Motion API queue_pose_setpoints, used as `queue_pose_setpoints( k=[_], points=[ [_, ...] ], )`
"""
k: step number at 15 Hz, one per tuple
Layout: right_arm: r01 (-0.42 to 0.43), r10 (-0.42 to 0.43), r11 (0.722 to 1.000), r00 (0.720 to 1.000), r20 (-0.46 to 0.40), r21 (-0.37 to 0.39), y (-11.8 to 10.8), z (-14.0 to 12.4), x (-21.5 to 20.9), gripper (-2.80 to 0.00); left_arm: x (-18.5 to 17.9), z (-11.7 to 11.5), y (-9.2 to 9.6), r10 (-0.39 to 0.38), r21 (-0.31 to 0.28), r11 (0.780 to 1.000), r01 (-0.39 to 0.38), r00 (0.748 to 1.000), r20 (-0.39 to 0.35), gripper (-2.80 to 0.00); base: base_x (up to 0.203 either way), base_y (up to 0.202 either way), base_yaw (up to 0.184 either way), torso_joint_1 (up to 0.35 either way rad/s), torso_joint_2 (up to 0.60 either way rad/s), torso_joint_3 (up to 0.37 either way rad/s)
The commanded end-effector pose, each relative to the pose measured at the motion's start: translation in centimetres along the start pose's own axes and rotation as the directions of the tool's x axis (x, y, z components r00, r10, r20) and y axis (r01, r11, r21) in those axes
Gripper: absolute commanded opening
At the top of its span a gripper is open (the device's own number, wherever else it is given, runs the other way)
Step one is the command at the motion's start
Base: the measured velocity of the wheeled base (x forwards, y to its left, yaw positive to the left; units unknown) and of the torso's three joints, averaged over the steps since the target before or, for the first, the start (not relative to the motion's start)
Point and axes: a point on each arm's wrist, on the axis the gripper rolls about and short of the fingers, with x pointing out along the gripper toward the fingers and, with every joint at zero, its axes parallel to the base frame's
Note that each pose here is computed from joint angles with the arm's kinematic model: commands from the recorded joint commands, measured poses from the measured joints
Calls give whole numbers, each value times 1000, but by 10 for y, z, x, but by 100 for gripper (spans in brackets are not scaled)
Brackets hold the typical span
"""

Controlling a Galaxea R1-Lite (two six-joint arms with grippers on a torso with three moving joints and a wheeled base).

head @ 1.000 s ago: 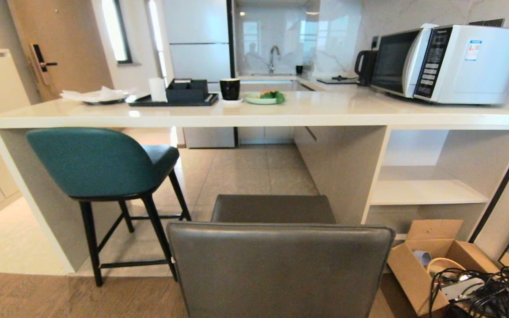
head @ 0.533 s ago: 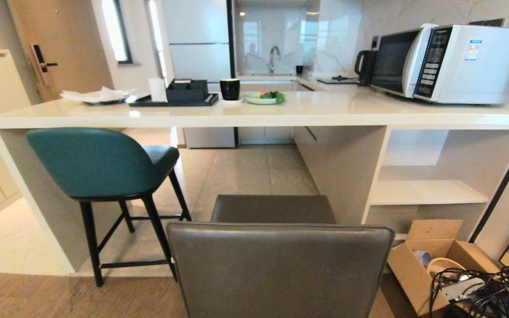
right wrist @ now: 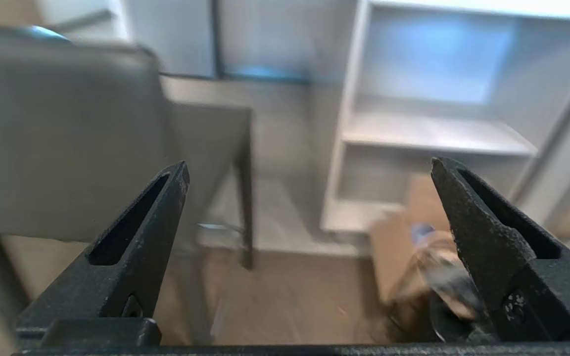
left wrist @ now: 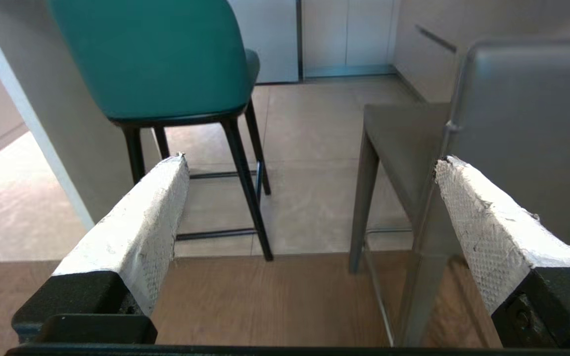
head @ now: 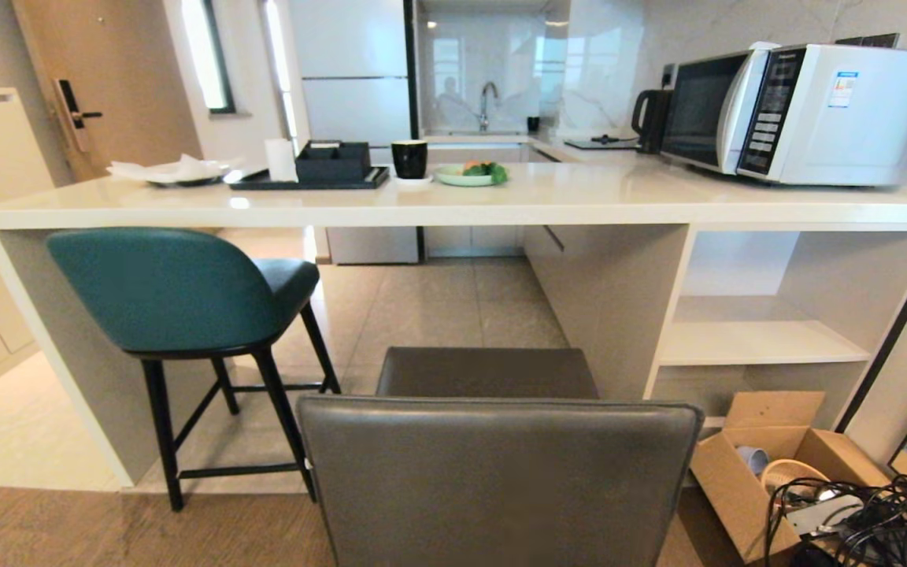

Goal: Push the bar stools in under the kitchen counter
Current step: Pull the blue chair out from under the dining table

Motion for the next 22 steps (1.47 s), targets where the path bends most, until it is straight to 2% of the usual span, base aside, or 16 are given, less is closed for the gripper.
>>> queue_pose_setpoints(
  k=[1, 5, 6, 10, 11, 18, 20, 22],
  points=[
    [21, -22, 1000, 999, -44, -6, 0, -19, 11, 0, 9, -19, -1, -3, 4, 1000, 3, 1000, -13, 0, 0, 0, 0, 0, 0, 0],
    [34, -37, 998, 999, -39, -59, 1, -56, 34, 0, 21, -40, -2, -2, 15, 1000, 2, 1000, -5, 0, 0, 0, 0, 0, 0, 0],
    [39, -40, 997, 999, -14, -73, 1, -62, 37, 0, 23, -47, -2, 0, 19, 1000, 0, 1000, -17, 0, 0, 0, 0, 0, 0, 0],
    [37, -40, 997, 998, -54, -65, 1, -67, 38, 0, 25, -57, -2, 2, 20, 1000, -1, 998, -61, 0, 0, 0, 0, 0, 0, 0],
    [44, -46, 998, 997, -55, -41, 1, -67, 38, 0, 25, -57, -2, 7, 22, 1000, -6, 998, -62, 0, 0, 0, 0, 0, 0, 0],
    [55, -56, 998, 997, -51, -4, 1, -67, 38, 0, 25, -57, -2, 19, -12, 1000, -19, 998, -60, 0, 0, 0, 0, 0, 0, 0],
    [63, -63, 998, 997, -51, 9, 1, -67, 38, 0, 25, -57, -2, 38, -47, 998, -41, 998, -59, 0, 0, 0, 0, 0, 0, 0],
    [59, -58, 998, 997, -51, 20, 1, -67, 38, 0, 25, -57, -2, 38, -55, 998, -41, 998, -58, 0, 0, 0, 0, 0, 0, 0]
  ],
)
